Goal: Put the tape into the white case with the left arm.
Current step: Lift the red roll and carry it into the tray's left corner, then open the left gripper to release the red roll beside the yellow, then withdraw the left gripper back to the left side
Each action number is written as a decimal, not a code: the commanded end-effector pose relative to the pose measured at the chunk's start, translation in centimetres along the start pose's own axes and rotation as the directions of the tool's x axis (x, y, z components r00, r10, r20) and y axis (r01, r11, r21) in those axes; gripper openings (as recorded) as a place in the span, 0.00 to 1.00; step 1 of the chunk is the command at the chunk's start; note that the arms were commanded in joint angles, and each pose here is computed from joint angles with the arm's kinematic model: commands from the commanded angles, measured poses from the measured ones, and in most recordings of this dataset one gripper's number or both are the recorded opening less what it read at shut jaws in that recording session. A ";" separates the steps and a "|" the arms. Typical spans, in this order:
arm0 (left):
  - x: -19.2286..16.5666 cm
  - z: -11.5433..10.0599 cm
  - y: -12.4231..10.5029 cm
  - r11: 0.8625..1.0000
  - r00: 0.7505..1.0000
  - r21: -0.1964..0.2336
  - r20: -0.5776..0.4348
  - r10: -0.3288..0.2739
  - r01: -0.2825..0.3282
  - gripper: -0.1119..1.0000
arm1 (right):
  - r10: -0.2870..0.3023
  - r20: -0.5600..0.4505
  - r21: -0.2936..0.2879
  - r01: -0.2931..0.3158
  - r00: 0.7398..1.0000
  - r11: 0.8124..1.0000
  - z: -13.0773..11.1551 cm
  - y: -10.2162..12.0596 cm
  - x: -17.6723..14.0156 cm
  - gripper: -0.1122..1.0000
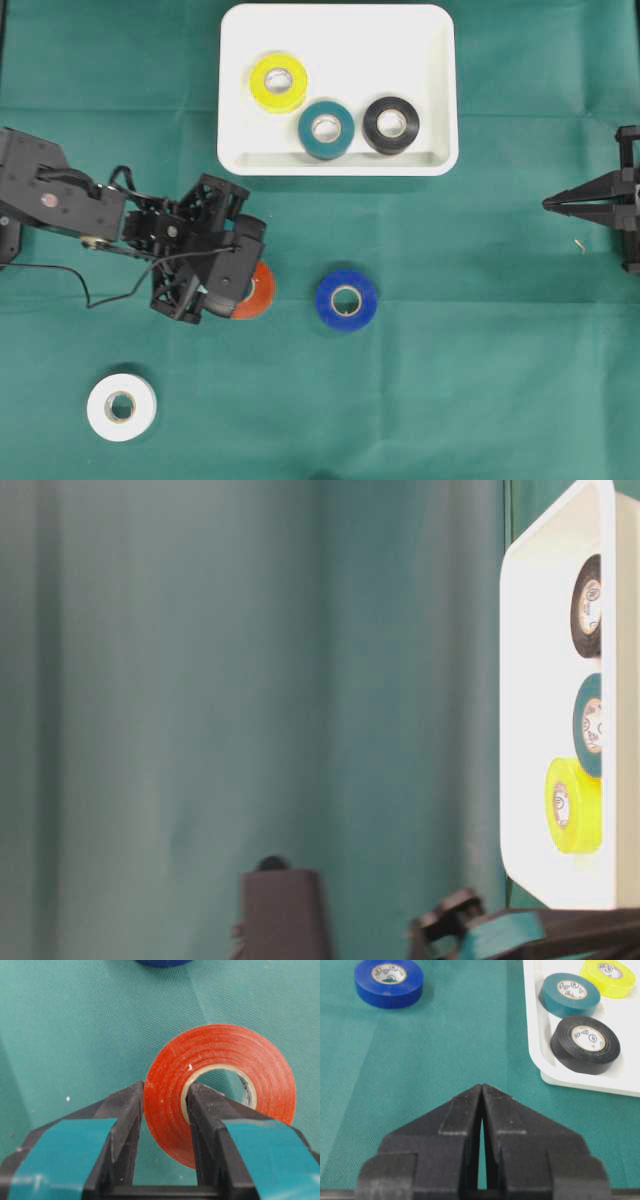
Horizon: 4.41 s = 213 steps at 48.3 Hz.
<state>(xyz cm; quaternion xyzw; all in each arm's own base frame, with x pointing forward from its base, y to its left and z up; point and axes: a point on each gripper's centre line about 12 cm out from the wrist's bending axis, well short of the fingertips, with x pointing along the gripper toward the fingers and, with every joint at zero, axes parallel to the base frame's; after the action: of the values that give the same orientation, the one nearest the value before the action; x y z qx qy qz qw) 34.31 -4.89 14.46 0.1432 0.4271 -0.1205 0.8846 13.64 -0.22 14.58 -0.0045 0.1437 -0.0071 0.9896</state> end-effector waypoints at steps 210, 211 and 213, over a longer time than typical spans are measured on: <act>-11.9 -4.1 5.0 0.963 0.957 -0.186 0.175 0.230 -0.197 0.91 | 0.000 0.020 0.002 0.000 1.000 1.000 0.6 0.0 0.1 0.02; -12.1 -4.2 4.8 0.963 0.956 -0.186 0.180 0.231 -0.197 0.91 | 0.000 0.020 0.000 0.000 1.000 1.000 0.6 0.0 0.1 0.02; -12.3 -4.4 4.6 0.963 0.955 -0.186 0.185 0.231 -0.197 0.91 | 0.000 0.018 0.002 0.000 1.000 1.000 0.6 0.0 0.1 0.02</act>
<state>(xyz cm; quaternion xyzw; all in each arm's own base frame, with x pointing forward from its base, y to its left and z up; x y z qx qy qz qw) 25.60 2.33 21.55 0.1016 0.3404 -0.0017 0.9348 13.66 -0.22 14.68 -0.0045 0.1415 -0.0071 0.9899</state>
